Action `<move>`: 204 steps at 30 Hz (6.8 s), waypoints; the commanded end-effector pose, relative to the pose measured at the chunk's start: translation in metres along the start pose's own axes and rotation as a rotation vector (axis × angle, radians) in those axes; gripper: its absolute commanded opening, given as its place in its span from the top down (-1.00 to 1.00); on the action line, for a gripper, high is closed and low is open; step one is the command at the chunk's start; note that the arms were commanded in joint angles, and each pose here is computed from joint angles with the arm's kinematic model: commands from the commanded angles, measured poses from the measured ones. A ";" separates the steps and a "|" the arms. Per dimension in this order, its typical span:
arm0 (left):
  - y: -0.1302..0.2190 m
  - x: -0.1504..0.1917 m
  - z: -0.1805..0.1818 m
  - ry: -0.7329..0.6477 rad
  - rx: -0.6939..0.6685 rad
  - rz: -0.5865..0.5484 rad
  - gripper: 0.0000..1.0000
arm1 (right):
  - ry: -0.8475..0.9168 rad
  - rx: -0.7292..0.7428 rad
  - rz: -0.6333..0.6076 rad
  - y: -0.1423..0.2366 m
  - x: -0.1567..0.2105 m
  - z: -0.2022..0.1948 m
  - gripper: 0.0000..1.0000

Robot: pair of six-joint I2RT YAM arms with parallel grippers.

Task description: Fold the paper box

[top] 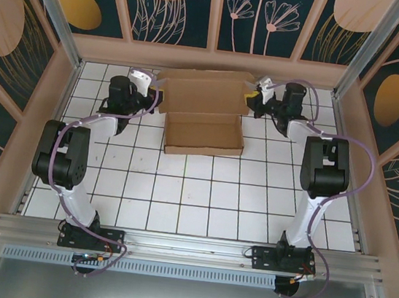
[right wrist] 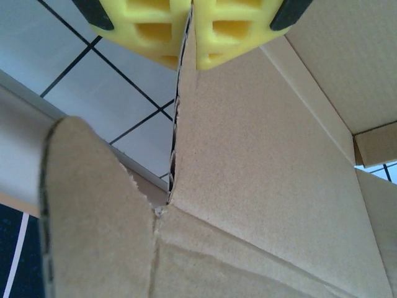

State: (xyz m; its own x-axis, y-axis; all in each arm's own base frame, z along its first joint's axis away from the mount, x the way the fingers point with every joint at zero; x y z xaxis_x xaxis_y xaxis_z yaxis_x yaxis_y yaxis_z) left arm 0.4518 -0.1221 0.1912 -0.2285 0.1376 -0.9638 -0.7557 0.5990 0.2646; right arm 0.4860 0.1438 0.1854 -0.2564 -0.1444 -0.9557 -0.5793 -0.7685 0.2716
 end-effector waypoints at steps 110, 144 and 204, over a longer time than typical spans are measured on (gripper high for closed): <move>0.065 0.108 -0.059 0.641 -0.384 -0.210 0.85 | -0.406 0.632 -0.529 0.016 0.077 0.185 1.00; 0.065 0.106 -0.065 0.759 -0.324 -0.233 0.75 | -0.378 0.613 -0.413 -0.014 0.068 0.203 0.63; 0.173 -0.083 -0.074 0.500 -0.476 -0.134 0.03 | -0.253 0.544 -0.402 0.039 0.074 0.181 0.25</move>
State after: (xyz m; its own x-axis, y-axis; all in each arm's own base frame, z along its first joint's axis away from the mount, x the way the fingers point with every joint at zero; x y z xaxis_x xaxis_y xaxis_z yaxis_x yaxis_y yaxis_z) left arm 0.2749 -0.0596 0.3019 -0.2058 -0.5145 -0.8324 -0.9694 -0.0092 0.2454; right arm 0.3088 0.2161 0.1172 -0.1511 0.2411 -0.9587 -0.9607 -0.2643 0.0849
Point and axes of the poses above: each hand's point on the last joint's axis, 136 mm out from that joint toward the fingers, its own y axis back along the fingers, its own z axis along the line the jaws close on, x = y × z, the point moved 5 cm from there along y, back along the fingers, and after that the axes turned 10 degrees about -y, right-handed, at the moved point
